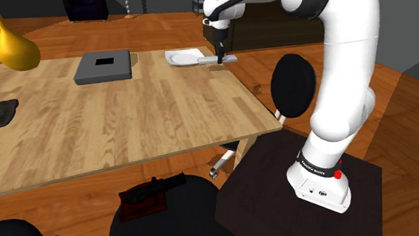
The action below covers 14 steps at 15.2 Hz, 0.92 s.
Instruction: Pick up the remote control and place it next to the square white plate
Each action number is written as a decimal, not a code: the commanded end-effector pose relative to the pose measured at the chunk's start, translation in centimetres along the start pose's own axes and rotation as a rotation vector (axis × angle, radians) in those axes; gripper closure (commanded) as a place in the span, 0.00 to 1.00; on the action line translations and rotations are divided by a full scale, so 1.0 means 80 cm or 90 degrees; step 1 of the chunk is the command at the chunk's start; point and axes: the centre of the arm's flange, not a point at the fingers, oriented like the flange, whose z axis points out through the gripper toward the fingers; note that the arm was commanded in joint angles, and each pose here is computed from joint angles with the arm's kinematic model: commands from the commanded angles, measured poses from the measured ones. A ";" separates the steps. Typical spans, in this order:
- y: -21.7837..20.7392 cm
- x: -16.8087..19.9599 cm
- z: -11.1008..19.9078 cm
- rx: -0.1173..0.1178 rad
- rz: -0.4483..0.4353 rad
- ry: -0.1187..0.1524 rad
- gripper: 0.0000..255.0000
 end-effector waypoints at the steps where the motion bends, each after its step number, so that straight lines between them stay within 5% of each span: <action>1: 0.001 -0.001 0.012 0.000 0.000 0.000 1.00; 14: -0.001 -0.001 0.087 0.000 0.000 0.000 1.00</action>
